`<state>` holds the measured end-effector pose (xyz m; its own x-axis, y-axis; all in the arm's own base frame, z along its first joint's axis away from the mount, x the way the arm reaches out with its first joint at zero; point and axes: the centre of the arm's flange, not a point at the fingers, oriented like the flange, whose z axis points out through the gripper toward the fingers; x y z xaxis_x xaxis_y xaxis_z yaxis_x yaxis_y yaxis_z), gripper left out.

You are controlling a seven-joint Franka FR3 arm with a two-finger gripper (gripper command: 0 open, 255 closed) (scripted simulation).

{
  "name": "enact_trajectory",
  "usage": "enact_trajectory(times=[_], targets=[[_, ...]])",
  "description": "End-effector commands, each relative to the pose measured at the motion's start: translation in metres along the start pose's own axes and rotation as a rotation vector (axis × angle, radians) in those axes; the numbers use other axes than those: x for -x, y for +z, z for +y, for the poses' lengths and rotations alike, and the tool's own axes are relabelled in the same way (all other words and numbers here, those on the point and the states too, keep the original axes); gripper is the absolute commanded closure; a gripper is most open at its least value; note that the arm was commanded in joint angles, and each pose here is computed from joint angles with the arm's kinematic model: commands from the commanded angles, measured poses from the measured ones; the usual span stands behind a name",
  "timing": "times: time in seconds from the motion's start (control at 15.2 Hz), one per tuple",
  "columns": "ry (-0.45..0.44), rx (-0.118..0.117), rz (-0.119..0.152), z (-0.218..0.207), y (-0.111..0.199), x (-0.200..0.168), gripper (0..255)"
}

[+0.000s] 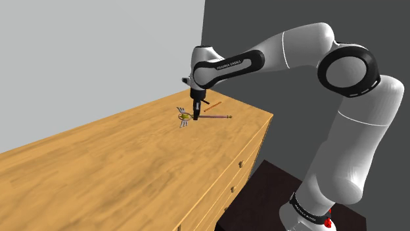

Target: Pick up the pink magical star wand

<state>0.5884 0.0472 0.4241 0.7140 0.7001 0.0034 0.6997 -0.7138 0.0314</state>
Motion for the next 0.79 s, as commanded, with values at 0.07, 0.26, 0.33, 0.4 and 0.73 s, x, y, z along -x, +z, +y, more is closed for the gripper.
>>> enact_trajectory(times=[0.07, 0.26, 0.33, 0.4, 0.73], targets=[[0.006, 0.002, -0.003, 0.005, -0.01, 0.003, 255], [0.005, 0.002, -0.003, 0.005, -0.026, 0.003, 255], [0.005, 0.002, -0.003, 0.005, -0.031, 0.003, 255], [0.005, 0.002, -0.003, 0.006, -0.036, 0.003, 255], [0.005, 0.002, -0.003, 0.006, -0.062, 0.003, 255]])
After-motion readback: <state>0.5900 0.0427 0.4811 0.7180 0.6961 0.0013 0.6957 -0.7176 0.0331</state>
